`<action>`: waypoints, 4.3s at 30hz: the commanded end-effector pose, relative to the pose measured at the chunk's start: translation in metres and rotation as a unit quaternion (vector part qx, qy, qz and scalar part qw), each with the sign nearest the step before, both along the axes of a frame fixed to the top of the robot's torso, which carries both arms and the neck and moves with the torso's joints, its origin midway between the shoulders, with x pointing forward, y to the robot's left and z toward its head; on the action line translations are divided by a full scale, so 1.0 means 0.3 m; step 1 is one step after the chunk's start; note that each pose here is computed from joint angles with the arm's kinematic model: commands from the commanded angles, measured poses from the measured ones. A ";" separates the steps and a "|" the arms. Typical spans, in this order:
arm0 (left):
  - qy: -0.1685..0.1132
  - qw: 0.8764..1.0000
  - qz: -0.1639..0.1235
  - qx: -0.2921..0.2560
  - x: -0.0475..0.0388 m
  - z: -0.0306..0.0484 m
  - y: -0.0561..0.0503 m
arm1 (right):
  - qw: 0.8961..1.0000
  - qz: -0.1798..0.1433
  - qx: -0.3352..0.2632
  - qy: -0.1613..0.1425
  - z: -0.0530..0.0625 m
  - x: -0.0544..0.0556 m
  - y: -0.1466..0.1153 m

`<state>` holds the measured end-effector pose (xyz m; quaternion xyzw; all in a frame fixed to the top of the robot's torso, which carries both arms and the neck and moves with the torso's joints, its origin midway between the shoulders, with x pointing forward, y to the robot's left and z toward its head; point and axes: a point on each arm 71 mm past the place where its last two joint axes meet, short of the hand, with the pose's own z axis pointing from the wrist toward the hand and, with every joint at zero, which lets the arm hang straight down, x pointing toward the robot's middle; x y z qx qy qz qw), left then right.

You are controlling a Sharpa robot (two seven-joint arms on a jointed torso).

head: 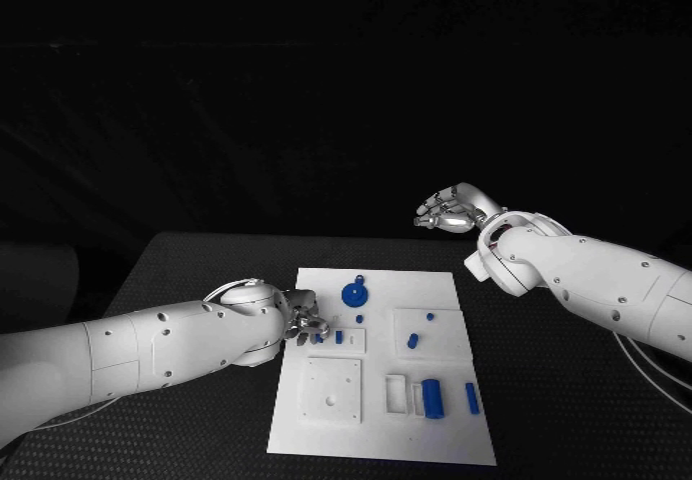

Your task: Assemble the parts on the task board

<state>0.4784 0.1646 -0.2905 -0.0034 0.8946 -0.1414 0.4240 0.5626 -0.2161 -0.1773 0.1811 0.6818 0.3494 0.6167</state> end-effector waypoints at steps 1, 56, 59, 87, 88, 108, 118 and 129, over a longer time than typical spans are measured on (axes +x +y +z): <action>0.031 0.999 -0.020 0.019 -0.033 -0.040 -0.010 | 1.000 0.006 -0.001 0.002 -0.001 -0.001 0.002; 0.019 1.000 0.009 0.017 -0.014 -0.043 0.020 | 1.000 0.005 -0.001 0.002 -0.001 -0.002 0.000; 0.016 1.000 0.012 0.017 -0.012 -0.042 0.028 | 1.000 0.005 -0.001 0.002 -0.001 -0.002 -0.001; -0.019 0.997 0.060 -0.041 0.031 0.015 0.061 | 1.000 0.004 -0.002 0.003 -0.005 -0.004 -0.007; -0.020 0.997 0.062 -0.046 0.035 0.020 0.061 | 1.000 0.004 -0.002 0.003 -0.005 -0.004 -0.007; 0.023 0.995 0.059 -0.076 0.023 0.037 0.079 | 1.000 0.002 -0.003 0.003 -0.005 -0.006 -0.016; 0.043 0.996 0.044 -0.068 0.010 0.027 0.068 | 1.000 0.004 -0.002 0.004 -0.005 -0.007 -0.012; 0.056 0.995 0.040 -0.070 0.002 0.016 0.066 | 1.000 0.003 -0.002 0.004 -0.006 -0.007 -0.014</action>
